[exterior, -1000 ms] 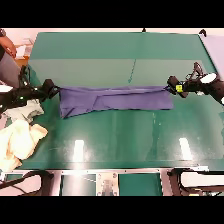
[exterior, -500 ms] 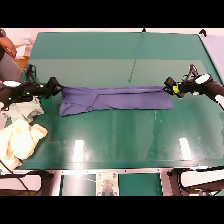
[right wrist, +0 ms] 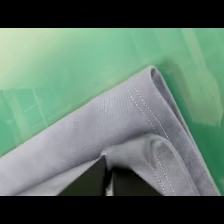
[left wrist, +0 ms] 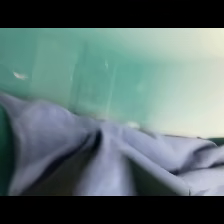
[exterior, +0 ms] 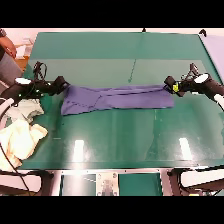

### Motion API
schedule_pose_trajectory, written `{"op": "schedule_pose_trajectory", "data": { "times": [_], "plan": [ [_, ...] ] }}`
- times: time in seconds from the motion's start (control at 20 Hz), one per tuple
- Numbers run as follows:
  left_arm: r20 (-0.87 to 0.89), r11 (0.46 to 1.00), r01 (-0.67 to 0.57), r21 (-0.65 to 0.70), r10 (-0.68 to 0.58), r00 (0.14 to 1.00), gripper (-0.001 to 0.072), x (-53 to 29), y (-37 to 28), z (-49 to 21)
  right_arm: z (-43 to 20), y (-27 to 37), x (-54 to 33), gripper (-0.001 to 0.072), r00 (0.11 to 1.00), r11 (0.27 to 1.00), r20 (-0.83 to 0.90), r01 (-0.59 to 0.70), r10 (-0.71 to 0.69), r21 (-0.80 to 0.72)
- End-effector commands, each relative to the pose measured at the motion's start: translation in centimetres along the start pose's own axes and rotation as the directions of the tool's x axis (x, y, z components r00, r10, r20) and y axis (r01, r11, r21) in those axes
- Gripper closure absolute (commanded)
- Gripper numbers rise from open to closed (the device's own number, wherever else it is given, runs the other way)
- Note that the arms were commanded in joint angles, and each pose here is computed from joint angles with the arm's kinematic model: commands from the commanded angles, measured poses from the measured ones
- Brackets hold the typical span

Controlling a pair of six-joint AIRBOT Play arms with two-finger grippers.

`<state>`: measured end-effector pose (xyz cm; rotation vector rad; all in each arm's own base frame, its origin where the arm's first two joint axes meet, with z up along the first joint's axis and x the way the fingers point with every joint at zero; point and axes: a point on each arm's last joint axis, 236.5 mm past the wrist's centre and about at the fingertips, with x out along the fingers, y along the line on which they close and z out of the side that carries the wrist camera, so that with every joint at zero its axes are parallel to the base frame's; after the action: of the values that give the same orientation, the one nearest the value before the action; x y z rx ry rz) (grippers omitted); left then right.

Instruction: Fold the shirts.

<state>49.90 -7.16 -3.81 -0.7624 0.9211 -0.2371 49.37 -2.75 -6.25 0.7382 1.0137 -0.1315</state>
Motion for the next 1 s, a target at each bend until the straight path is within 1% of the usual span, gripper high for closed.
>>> {"op": "schedule_pose_trajectory", "data": {
  "times": [0.0,0.05,0.1,0.15,0.2,0.35,0.4,0.45,0.5,0.55,0.65,0.7,0.75,0.8,0.9,0.95],
  "plan": [
    [0.030,1.000,0.003,-0.013,-0.002,1.000,0.0024,0.2,-0.2,0.7,0.7,0.1,-0.1,0.0501,1.000,1.000,0.028,-0.002,0.002,0.000],
    [0.029,1.000,0.012,-0.013,-0.012,1.000,0.0024,0.1,-0.5,0.9,1.1,0.1,-0.2,0.0402,0.999,1.000,0.036,-0.004,0.004,0.001],
    [0.021,0.999,0.033,-0.005,-0.033,0.999,0.0023,-0.1,-1.4,1.0,1.9,0.2,-0.6,0.0340,0.999,1.000,0.049,-0.008,0.008,0.001],
    [0.014,0.998,0.055,0.010,-0.055,0.998,0.0024,-0.3,-2.3,1.4,2.6,0.5,-1.2,0.0306,0.998,1.000,0.058,-0.015,0.015,0.000],
    [0.011,0.996,0.081,0.036,-0.081,0.997,0.0024,-0.7,-3.7,2.0,3.5,0.8,-2.0,0.0279,0.998,1.000,0.061,-0.024,0.024,-0.002],
    [0.011,0.982,0.139,0.132,-0.141,0.990,0.0025,-2.9,-7.0,4.7,5.6,0.4,-5.1,0.0275,0.999,0.999,0.032,-0.035,0.035,0.003],
    [-0.003,0.977,0.154,0.150,-0.155,0.988,0.0063,-3.9,-7.7,5.4,6.0,-0.3,-6.3,0.0276,0.999,0.999,0.011,-0.033,0.033,-0.019],
    [-0.030,0.975,0.165,0.150,-0.162,0.986,0.0255,-4.9,-8.0,5.5,5.9,-1.2,-7.3,0.0276,1.000,0.999,-0.014,-0.028,0.028,-0.041],
    [-0.073,0.972,0.180,0.150,-0.171,0.983,0.0567,-5.8,-8.1,5.1,5.6,-2.5,-8.4,0.0276,0.999,0.997,-0.042,-0.023,0.021,-0.068],
    [-0.112,0.971,0.195,0.141,-0.181,0.977,0.0682,-6.5,-7.9,4.5,5.2,-3.8,-9.2,0.0276,0.997,0.996,-0.074,-0.020,0.014,-0.088],
    [-0.190,0.977,0.186,0.107,-0.164,0.968,0.0686,-7.2,-7.0,2.9,3.9,-6.6,-10.7,0.0276,0.989,0.996,-0.147,-0.018,0.006,-0.083],
    [-0.234,0.984,0.150,0.097,-0.124,0.964,0.0686,-7.4,-6.0,1.7,3.4,-7.8,-11.4,0.0275,0.984,0.998,-0.177,-0.018,0.006,-0.068],
    [-0.264,0.989,0.116,0.090,-0.088,0.961,0.0686,-7.6,-5.2,0.7,2.9,-8.8,-11.9,0.0256,0.980,0.999,-0.199,-0.016,0.006,-0.048],
    [-0.282,0.991,0.101,0.089,-0.072,0.957,0.0686,-7.9,-4.8,-0.3,2.4,-9.7,-12.3,0.0168,0.975,1.000,-0.221,-0.014,0.008,-0.025],
    [-0.299,0.992,0.097,0.075,-0.070,0.952,0.0685,-8.7,-4.7,-2.3,1.7,-10.7,-12.6,0.0146,0.969,1.000,-0.247,-0.016,0.011,-0.018],
    [-0.309,0.993,0.096,0.067,-0.071,0.948,0.0685,-9.1,-4.7,-3.2,1.5,-10.9,-12.2,0.0085,0.966,1.000,-0.257,-0.019,0.016,-0.010]
  ]
}}
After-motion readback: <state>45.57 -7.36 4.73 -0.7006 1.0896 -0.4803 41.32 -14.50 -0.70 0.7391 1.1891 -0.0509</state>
